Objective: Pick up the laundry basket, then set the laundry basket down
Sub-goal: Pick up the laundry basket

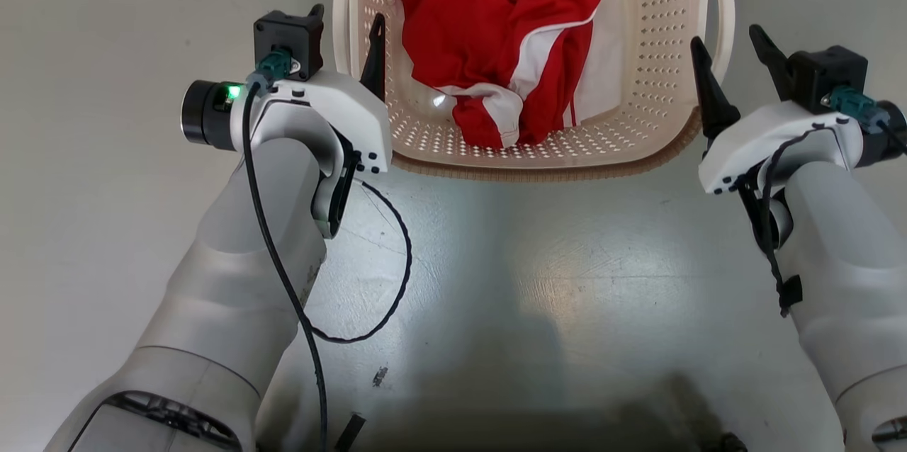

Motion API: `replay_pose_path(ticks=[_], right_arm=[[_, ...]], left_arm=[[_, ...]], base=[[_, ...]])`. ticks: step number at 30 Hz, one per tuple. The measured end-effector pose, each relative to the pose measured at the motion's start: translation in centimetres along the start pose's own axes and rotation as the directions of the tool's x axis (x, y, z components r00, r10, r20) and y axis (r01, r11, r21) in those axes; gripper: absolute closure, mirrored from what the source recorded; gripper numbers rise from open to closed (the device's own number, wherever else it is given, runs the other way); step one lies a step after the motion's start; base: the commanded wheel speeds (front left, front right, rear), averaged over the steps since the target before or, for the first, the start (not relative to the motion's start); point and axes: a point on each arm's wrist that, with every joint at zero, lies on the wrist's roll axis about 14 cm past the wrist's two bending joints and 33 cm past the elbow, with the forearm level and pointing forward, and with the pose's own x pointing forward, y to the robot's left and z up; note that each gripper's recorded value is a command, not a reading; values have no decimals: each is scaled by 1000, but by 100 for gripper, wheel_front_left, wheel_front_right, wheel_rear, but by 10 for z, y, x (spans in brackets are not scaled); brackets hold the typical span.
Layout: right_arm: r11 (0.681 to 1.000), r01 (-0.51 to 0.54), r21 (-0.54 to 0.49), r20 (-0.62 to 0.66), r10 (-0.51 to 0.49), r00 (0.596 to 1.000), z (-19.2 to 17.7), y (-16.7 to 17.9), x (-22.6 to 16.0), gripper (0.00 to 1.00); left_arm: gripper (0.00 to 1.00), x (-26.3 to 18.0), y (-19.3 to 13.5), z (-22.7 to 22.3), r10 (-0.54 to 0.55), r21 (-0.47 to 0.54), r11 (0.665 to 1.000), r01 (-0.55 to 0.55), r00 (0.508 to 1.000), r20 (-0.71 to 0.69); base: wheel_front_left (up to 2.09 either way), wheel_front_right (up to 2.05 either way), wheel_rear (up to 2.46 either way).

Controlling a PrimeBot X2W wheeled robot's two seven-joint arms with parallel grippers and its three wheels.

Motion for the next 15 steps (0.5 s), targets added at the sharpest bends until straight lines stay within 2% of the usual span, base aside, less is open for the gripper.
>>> replay_pose_path(ticks=[15], right_arm=[[1000, -23, -3, 10, 23, 1000, 1, 6, 25, 0]], left_arm=[[0, 22, 0, -26, 0, 23, 1000, 2, 997, -75]], base=[[0, 0, 0]])
